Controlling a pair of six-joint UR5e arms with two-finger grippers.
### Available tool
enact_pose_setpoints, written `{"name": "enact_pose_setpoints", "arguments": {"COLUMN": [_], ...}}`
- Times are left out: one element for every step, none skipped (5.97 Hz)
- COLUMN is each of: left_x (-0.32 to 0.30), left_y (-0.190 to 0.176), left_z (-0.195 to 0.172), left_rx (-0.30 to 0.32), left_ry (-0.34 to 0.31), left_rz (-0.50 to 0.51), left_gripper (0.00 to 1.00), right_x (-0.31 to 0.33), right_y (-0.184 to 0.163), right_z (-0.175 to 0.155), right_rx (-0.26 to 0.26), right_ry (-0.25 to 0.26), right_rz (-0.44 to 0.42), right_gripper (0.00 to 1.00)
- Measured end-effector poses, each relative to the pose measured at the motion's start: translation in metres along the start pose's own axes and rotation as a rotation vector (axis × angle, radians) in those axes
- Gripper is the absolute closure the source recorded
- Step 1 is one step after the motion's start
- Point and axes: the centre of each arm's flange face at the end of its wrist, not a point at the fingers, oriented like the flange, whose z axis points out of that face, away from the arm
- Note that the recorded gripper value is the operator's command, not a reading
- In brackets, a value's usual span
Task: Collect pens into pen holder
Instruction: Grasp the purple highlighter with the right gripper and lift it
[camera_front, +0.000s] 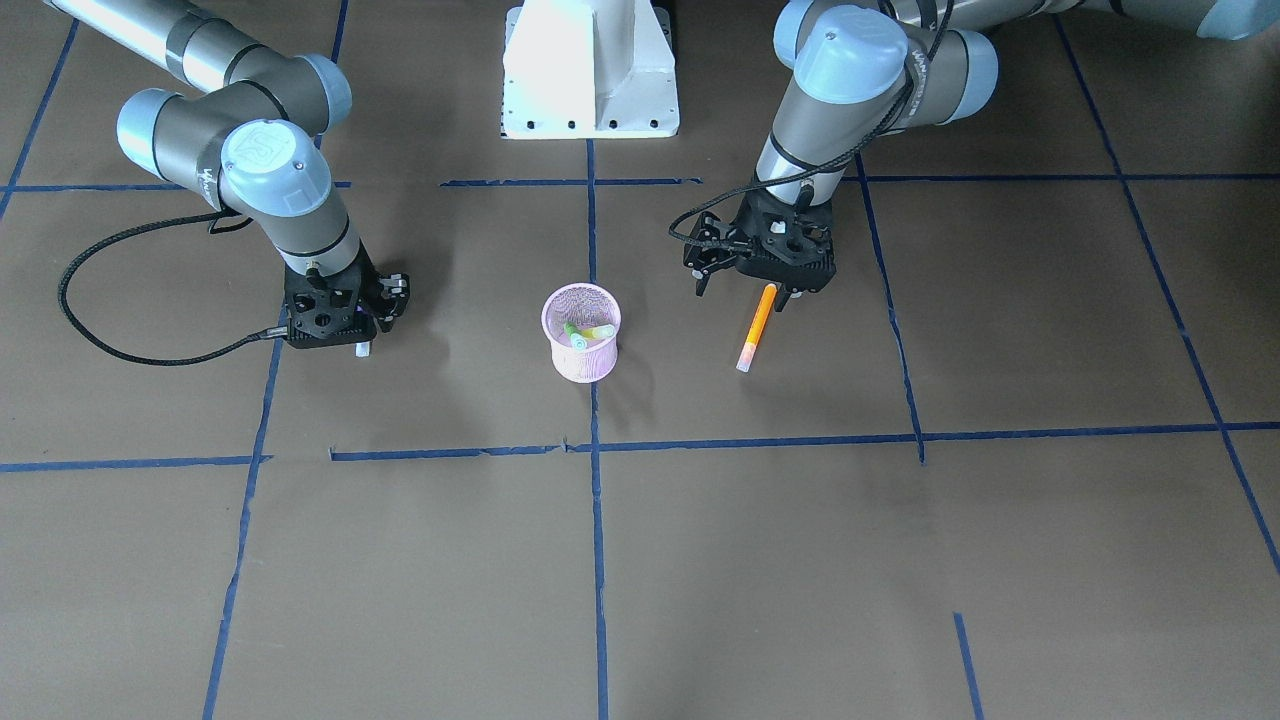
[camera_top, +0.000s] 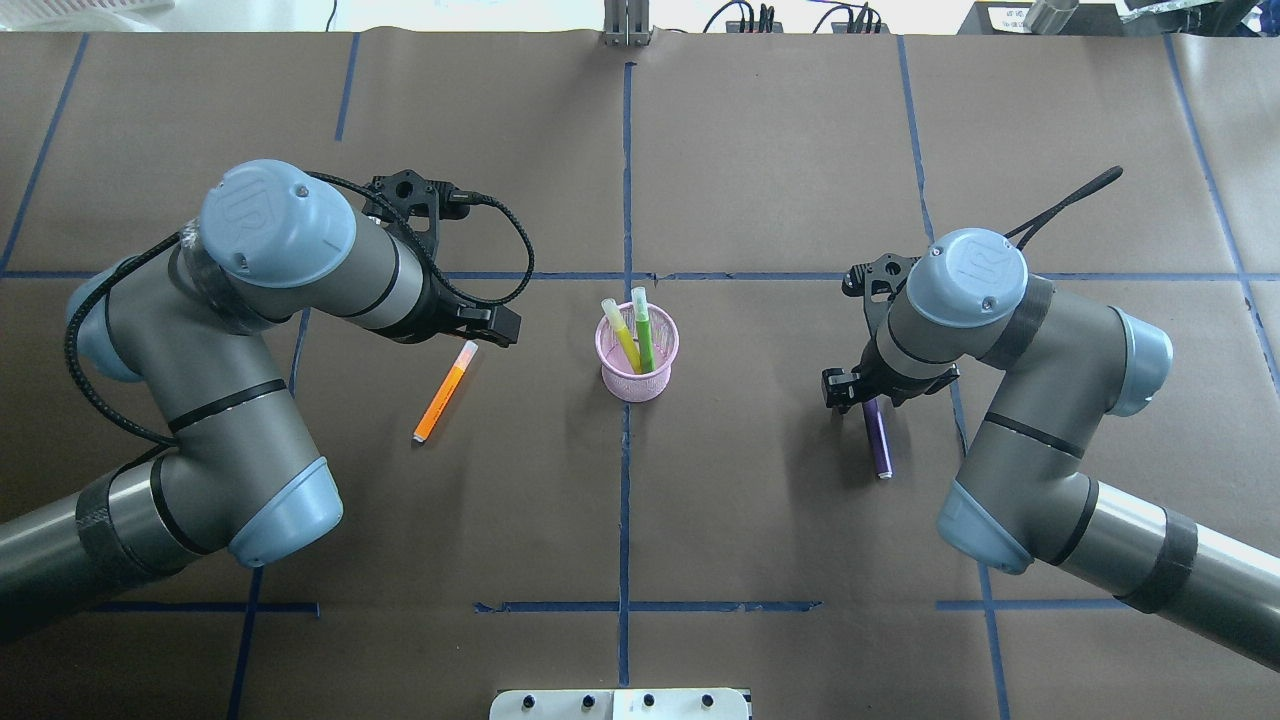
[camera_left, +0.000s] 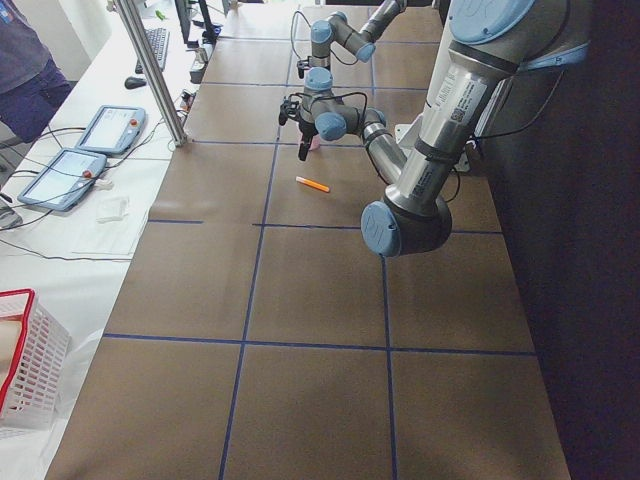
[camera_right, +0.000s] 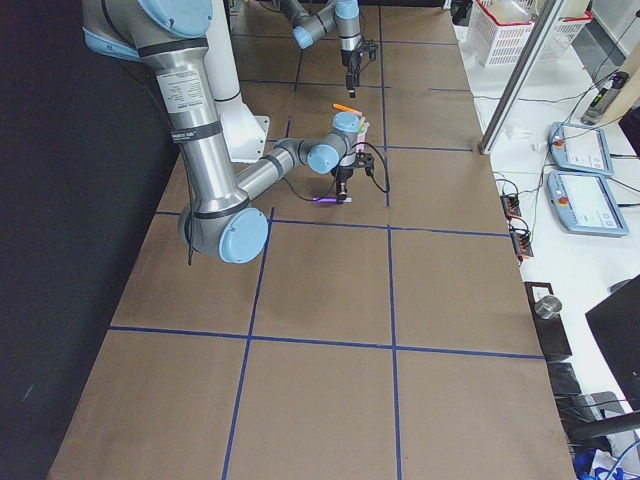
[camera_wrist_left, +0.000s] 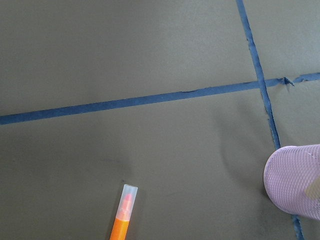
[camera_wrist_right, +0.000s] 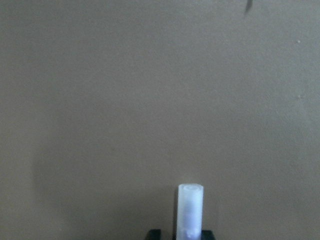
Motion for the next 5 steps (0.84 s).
{"name": "enact_pose_setpoints", "arguments": {"left_x": [0.000,0.000,0.001,0.001,0.001], "left_y": [0.000,0.000,0.000,0.000,0.000], "left_z": [0.000,0.000,0.000,0.000,0.000], "left_rx": [0.000,0.000,0.000,0.001,0.001], "left_ry": [0.000,0.000,0.001,0.001,0.001], "left_rz": [0.000,0.000,0.001,0.000,0.001], "left_gripper": [0.00,0.00,0.00,0.00,0.00], "right_x": [0.001,0.002,0.002,0.002,0.003], "right_y": [0.001,0.001,0.000,-0.006,-0.013], "right_z": [0.001,0.002,-0.002,-0.017,-0.047], "right_rx": [-0.001,-0.002,0.002,0.025,0.084], "right_ry": [0.002,0.003,-0.001,-0.018,-0.041], "right_rz": [-0.002,-0.004,-0.003,-0.001,0.004], "right_gripper": [0.88,0.97,0.98,0.96,0.97]}}
